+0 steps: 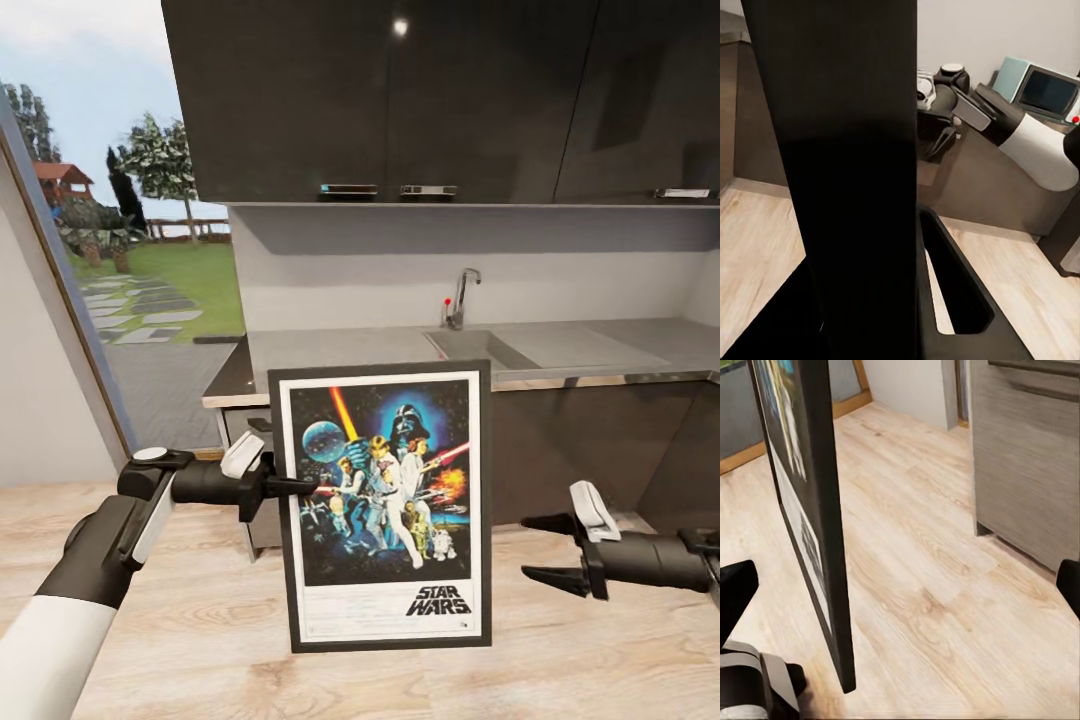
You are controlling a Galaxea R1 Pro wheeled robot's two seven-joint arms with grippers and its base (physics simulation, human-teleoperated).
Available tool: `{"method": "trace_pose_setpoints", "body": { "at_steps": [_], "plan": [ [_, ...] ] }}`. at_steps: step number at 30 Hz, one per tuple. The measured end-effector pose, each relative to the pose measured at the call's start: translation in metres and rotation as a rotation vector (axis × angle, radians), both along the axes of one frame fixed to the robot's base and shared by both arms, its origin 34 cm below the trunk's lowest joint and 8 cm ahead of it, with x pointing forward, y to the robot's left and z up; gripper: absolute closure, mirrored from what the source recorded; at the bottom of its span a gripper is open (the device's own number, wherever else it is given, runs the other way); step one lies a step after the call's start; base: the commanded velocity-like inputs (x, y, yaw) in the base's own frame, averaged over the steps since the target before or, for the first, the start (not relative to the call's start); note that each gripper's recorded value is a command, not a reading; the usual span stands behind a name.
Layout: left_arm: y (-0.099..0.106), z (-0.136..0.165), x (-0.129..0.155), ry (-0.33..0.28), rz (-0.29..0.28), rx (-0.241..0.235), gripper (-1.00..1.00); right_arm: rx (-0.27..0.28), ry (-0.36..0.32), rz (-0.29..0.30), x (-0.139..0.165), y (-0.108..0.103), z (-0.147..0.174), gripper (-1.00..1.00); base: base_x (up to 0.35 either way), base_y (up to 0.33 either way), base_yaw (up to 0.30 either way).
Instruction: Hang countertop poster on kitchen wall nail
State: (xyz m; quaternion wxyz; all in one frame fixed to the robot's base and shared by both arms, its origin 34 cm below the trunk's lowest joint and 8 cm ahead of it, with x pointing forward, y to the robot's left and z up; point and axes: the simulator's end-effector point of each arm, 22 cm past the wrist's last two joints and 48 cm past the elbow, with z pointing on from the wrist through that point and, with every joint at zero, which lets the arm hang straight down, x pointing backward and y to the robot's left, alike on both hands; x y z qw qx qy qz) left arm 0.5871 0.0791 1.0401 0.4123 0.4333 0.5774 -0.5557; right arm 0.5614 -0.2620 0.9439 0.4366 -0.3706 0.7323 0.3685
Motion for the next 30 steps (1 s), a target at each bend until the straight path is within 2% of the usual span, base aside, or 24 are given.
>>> {"method": "trace_pose_setpoints", "body": {
  "at_steps": [8,30],
  "plan": [
    [0.0,0.0,0.0,-0.023,-0.001,-0.002,1.0,0.004,0.02,0.05,-0.007,0.016,-0.006,-1.0,0.0,0.0,0.0],
    [0.0,0.0,0.0,-0.031,-0.003,-0.002,1.0,0.01,0.033,0.083,-0.011,0.029,-0.01,-1.0,0.0,0.0,0.0]
  ]
}}
